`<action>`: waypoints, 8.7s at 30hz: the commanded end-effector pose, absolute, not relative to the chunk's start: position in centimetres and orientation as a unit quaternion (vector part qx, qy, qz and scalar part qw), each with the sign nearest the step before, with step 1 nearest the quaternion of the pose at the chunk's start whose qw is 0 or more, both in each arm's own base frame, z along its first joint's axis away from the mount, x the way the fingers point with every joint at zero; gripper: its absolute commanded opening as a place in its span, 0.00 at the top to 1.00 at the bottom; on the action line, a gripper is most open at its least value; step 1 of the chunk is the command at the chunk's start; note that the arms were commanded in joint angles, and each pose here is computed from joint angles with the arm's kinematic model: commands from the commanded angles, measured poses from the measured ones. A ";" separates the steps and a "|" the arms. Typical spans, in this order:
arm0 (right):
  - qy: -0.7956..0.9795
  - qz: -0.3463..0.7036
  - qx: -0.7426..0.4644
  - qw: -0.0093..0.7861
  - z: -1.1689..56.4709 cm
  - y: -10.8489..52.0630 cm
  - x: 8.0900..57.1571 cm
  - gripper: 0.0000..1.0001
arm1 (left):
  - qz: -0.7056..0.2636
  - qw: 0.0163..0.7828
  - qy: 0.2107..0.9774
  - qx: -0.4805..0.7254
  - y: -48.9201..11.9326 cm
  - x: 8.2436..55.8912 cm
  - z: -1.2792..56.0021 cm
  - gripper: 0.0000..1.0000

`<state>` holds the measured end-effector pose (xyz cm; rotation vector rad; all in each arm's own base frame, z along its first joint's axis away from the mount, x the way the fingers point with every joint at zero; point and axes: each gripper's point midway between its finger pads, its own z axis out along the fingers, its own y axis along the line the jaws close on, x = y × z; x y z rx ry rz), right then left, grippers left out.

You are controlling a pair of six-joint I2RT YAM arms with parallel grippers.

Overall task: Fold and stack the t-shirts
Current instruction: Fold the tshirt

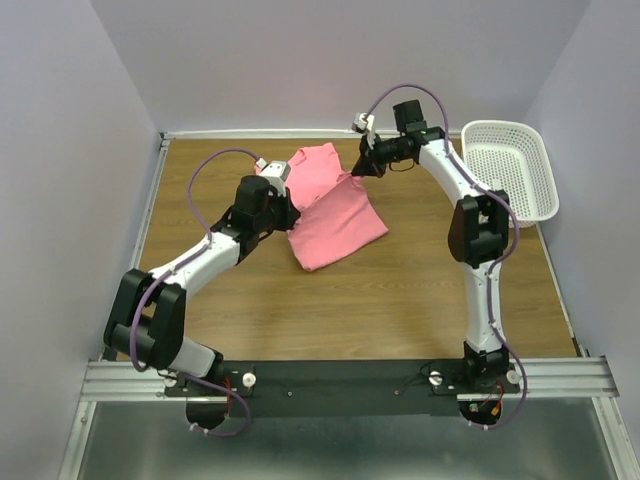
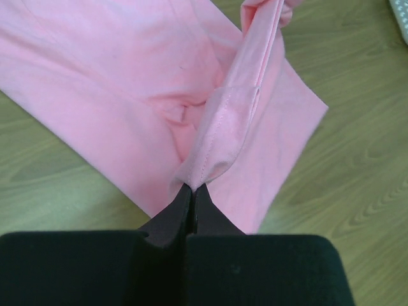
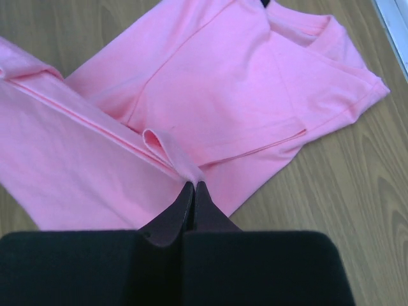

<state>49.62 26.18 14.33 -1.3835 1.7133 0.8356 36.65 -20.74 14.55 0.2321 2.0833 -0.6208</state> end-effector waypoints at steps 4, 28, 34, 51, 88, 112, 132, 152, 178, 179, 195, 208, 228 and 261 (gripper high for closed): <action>0.728 0.293 -0.474 0.398 13.2 26.9 54.1 0.99 | -0.263 0.449 0.845 0.123 -20.8 40.3 13.1 1.00; 0.723 0.286 -0.498 0.384 13.3 25.7 49.8 0.99 | -0.311 0.462 0.819 0.134 -21.2 37.8 16.0 1.00; 0.716 0.275 -0.519 0.377 14.8 23.7 44.0 1.00 | -0.376 0.446 0.795 0.168 -24.1 31.8 18.2 1.00; 0.720 0.239 -0.533 0.376 14.7 20.7 38.1 0.99 | -0.396 0.426 0.800 0.150 -26.0 25.5 15.9 1.00; 0.730 0.208 -0.491 0.427 17.1 23.2 48.9 0.99 | -0.228 0.506 0.830 0.053 -17.5 42.3 14.2 1.00; 0.710 0.160 -0.508 0.460 21.5 17.5 34.0 0.99 | -0.432 0.475 0.749 0.166 -26.4 25.6 20.5 1.00; 0.720 0.166 -0.520 0.428 18.4 18.6 37.5 0.99 | -0.325 0.502 0.796 0.095 -24.3 30.8 17.7 1.00; 0.730 0.200 -0.499 0.421 15.9 22.9 48.7 1.00 | -0.275 0.491 0.825 0.054 -20.1 41.3 12.9 1.00; 0.743 0.195 -0.484 0.419 13.8 24.2 52.5 0.99 | -0.250 0.482 0.839 0.030 -17.1 43.1 10.6 1.00; 0.742 0.195 -0.484 0.420 13.8 24.3 52.6 0.99 | -0.249 0.481 0.840 0.029 -17.0 43.1 10.5 1.00; 0.757 0.183 -0.452 0.435 12.7 26.4 56.4 0.66 | -0.198 0.498 0.844 -0.015 -14.3 46.0 10.9 0.41; 0.698 0.250 -0.483 0.465 18.3 25.6 51.9 0.00 | -0.163 0.622 0.764 -0.054 -10.1 41.1 23.5 0.29; 0.525 0.140 -0.772 0.330 3.9 20.5 37.2 0.18 | -0.231 0.419 0.878 0.021 -22.9 25.8 9.8 0.37; 0.524 0.242 -0.760 0.300 4.3 18.1 36.5 0.32 | 0.083 0.383 0.738 0.550 -24.2 23.9 8.8 0.31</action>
